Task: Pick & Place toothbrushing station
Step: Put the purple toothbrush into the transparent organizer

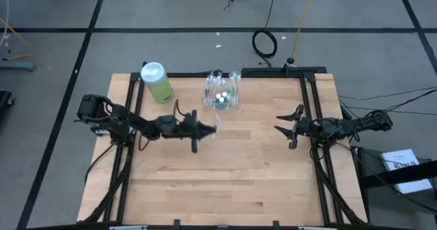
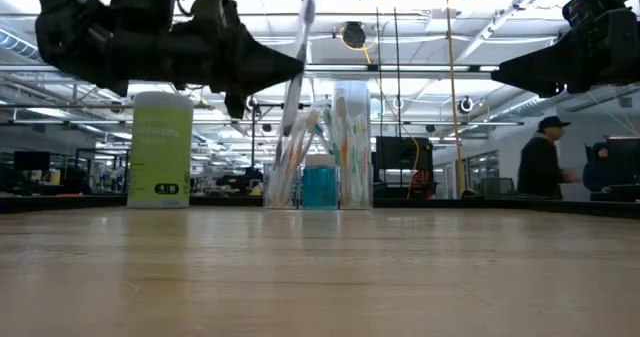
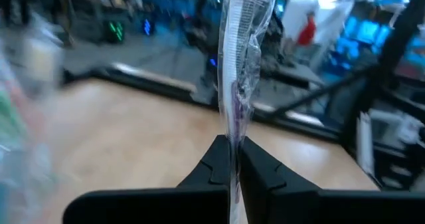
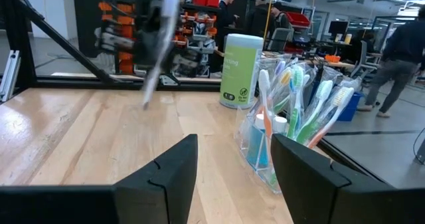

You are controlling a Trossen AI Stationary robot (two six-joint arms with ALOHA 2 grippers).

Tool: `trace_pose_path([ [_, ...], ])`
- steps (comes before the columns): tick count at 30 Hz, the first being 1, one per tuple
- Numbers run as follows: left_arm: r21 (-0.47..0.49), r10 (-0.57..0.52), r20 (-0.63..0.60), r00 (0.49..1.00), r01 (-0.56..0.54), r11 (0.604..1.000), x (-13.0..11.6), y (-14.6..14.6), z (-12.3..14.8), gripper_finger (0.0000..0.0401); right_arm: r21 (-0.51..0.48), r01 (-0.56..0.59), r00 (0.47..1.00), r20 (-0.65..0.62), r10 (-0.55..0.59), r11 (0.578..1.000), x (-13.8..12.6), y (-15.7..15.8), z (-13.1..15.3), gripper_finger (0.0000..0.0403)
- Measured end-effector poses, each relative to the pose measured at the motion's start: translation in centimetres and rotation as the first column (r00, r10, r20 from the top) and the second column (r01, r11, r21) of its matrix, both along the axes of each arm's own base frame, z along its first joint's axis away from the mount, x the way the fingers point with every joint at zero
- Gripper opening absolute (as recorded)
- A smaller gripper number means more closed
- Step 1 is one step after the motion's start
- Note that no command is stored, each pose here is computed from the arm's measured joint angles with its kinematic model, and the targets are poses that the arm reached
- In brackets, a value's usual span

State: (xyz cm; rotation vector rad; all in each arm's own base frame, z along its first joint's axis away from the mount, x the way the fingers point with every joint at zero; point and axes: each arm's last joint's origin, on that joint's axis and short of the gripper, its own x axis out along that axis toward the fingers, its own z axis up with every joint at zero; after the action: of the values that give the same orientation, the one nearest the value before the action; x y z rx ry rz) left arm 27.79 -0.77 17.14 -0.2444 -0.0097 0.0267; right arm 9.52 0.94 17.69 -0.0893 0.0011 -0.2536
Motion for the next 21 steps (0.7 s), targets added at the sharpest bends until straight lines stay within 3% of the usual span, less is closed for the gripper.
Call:
trace_pose_path([
  [13, 0.036, 0.292, 0.125, 0.948, -0.298, 0.954, -2.2, 9.0, 0.6, 0.0005, 0.0, 0.0, 1.0, 0.0, 0.0, 1.0, 0.0, 0.0, 0.0, 0.0183],
  [21, 0.091, 0.397, 0.118, 0.91, -0.408, 0.909, -3.1, 11.5, 0.6, 0.0005, 0.0, 0.0, 1.0, 0.0, 0.0, 1.0, 0.0, 0.0, 0.0, 0.0183],
])
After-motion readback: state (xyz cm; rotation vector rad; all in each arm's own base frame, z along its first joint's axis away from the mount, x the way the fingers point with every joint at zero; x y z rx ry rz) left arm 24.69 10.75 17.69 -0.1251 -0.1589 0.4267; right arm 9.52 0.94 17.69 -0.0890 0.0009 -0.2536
